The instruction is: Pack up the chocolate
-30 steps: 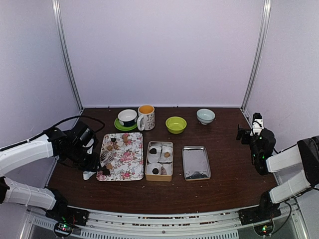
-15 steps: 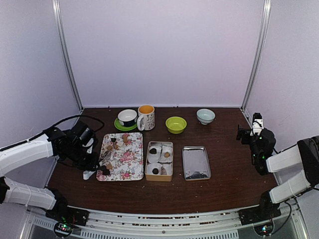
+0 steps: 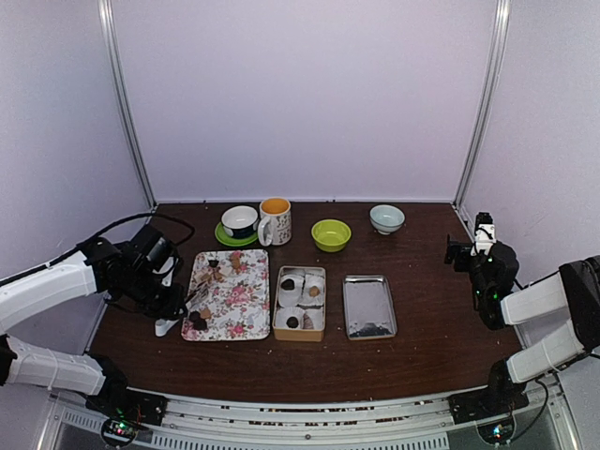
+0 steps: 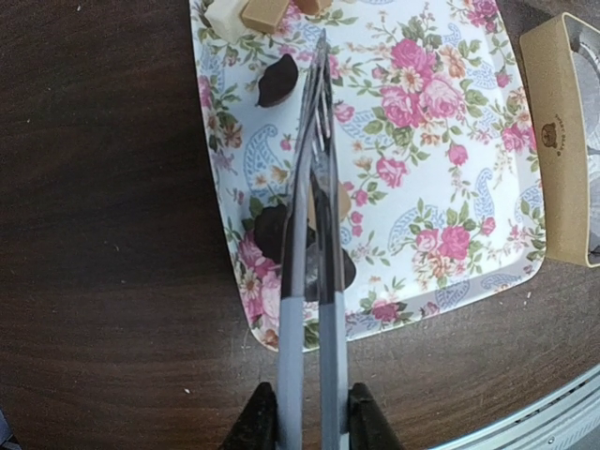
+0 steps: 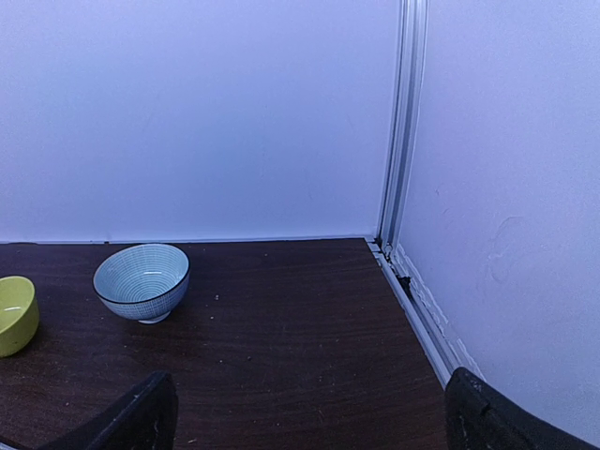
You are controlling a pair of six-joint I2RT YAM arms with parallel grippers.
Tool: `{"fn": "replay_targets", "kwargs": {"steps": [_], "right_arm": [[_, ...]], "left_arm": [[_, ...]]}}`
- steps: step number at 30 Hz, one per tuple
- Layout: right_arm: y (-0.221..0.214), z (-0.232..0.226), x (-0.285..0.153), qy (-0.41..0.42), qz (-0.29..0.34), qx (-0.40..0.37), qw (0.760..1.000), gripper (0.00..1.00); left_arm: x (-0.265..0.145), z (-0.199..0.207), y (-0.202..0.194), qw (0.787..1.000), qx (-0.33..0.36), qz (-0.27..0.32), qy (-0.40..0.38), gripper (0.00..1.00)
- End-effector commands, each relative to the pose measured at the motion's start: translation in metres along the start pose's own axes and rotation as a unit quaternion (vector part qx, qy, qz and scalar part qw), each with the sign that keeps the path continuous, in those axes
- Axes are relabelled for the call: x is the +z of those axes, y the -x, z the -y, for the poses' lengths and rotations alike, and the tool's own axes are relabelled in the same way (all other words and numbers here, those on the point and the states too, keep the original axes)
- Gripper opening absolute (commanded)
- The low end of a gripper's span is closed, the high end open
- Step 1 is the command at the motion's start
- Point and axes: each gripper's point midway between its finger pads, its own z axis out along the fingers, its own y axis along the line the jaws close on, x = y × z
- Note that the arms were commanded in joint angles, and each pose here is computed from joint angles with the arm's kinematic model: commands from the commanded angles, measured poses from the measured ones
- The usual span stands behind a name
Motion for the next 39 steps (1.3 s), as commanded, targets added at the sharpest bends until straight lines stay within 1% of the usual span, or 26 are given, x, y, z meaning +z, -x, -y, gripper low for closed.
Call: {"fn": "replay_targets", "kwargs": {"steps": [1,9,11,14,15,17,22,31,39], "right_arm": [[0.002,0.005,0.001,-0.012,0.005,0.006,1.000,1.00],[0.003,0.005,0.001,-0.013,0.006,0.006,1.000,1.00],[0.003,0.005,0.001,-0.013,0.006,0.006,1.000,1.00],[0.002,0.005,0.001,-0.012,0.005,0.006,1.000,1.00],[0.003,0.005,0.001,-0.012,0.006,0.006,1.000,1.00],[0.003,0.005,0.001,-0.012,0.006,0.006,1.000,1.00],[0.003,0.005,0.001,-0.013,0.006,0.006,1.000,1.00],[0.003,0.005,0.001,-0.013,0.006,0.006,1.000,1.00],[0.003,0.005,0.001,-0.013,0.006,0.006,1.000,1.00]], "left_arm": [[-0.015,0.009,0.016,0.999,0.003,0.028,-0.022,0.21],[-0.011,0.007,0.014,1.000,-0.003,0.024,-0.018,0.22],[-0.011,0.007,0.013,1.000,-0.004,0.023,-0.017,0.26],[-0.011,0.006,0.015,1.000,-0.003,0.026,-0.014,0.25],[-0.011,0.005,0.016,1.000,-0.004,0.028,-0.011,0.27],[-0.013,0.004,0.018,0.999,-0.005,0.032,-0.008,0.36],[-0.010,-0.001,0.023,0.999,-0.003,0.032,0.005,0.40],[0.002,-0.001,0.034,0.999,-0.006,0.032,-0.010,0.40],[0.006,-0.001,0.036,0.999,-0.009,0.027,-0.017,0.35]]}}
